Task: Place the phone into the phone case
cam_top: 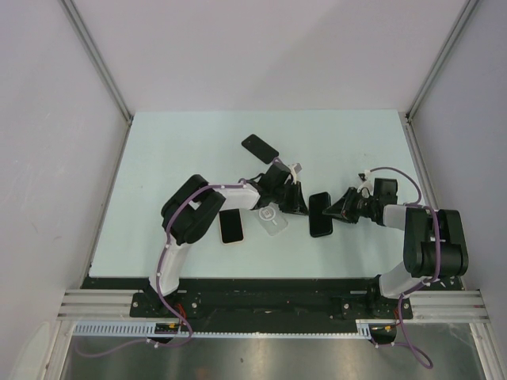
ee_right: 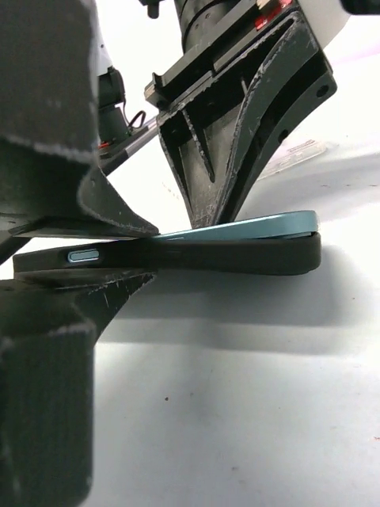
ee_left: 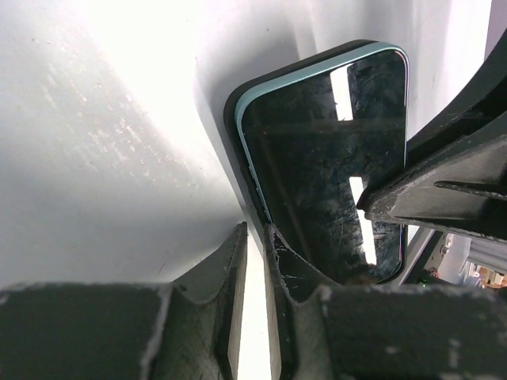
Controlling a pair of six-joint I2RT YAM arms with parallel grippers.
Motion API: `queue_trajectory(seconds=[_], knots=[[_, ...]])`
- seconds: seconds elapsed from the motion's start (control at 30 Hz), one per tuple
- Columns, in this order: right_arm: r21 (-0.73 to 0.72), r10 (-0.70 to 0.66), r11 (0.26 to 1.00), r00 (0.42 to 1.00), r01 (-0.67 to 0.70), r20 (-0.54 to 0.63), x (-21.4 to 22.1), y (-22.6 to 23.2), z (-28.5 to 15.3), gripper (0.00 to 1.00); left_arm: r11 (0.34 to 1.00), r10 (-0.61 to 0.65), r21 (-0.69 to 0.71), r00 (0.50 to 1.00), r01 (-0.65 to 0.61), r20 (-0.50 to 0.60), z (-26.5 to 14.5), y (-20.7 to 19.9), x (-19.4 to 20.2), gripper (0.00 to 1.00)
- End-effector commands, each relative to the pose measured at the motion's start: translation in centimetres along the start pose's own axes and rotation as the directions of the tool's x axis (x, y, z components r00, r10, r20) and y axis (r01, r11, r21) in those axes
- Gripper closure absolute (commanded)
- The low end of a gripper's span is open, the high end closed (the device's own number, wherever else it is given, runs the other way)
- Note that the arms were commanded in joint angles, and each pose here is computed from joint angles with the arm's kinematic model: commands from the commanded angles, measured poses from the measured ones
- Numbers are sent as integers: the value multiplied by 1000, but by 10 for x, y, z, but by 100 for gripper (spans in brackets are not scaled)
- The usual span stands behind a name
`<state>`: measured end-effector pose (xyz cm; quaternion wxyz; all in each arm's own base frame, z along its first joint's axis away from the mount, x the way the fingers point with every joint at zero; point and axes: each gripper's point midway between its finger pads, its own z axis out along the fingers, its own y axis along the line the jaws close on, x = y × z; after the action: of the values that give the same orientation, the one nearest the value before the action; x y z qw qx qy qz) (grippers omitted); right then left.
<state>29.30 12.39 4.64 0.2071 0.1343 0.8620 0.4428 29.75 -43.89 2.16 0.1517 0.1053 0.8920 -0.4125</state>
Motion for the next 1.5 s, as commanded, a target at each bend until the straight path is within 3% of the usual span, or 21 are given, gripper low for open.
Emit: queue_trajectory(seconds=[0.0,0.03,0.27,0.4,0.47,0.5,0.6,0.77,0.97,1.0,1.2,1.47], knots=[[-4,-41,999,999,41,-1,-6,10,0,90,998,-18,-59,998,14,-64,4,16,27,79],[-1,-40,999,999,40,-8,-4,9,0,100,998,-16,-58,998,13,-63,4,16,26,79],[1,-46,999,998,46,-45,1,12,4,100,999,6,-38,998,-8,-57,0,8,22,76],[-67,-74,995,997,72,-31,-7,30,-3,100,998,60,-10,998,-61,-8,-22,-8,-2,66],[-159,-112,981,994,107,-20,-12,50,-10,100,997,76,-17,997,-76,30,-47,-16,-19,57],[-190,-123,975,992,118,-15,-13,58,-12,100,996,83,-24,995,-82,50,-56,-18,-26,48],[-314,-234,923,972,225,7,-12,91,-21,100,993,115,6,985,-117,125,-100,-35,-53,37],[-441,-297,858,955,265,-3,-2,126,-37,100,978,98,156,969,-135,226,-178,-53,-69,27],[-571,-379,760,925,310,-2,16,179,-47,100,927,99,319,949,-198,299,-232,-76,-60,24],[-601,-416,723,909,341,16,21,192,-48,100,919,99,338,949,-202,299,-235,-80,-57,24],[-675,-420,666,907,318,13,34,226,-55,100,889,89,406,951,-210,295,-244,-86,-43,24],[-744,-420,608,908,276,-6,49,244,-61,100,844,4,514,960,-154,281,-250,-83,-40,28]])
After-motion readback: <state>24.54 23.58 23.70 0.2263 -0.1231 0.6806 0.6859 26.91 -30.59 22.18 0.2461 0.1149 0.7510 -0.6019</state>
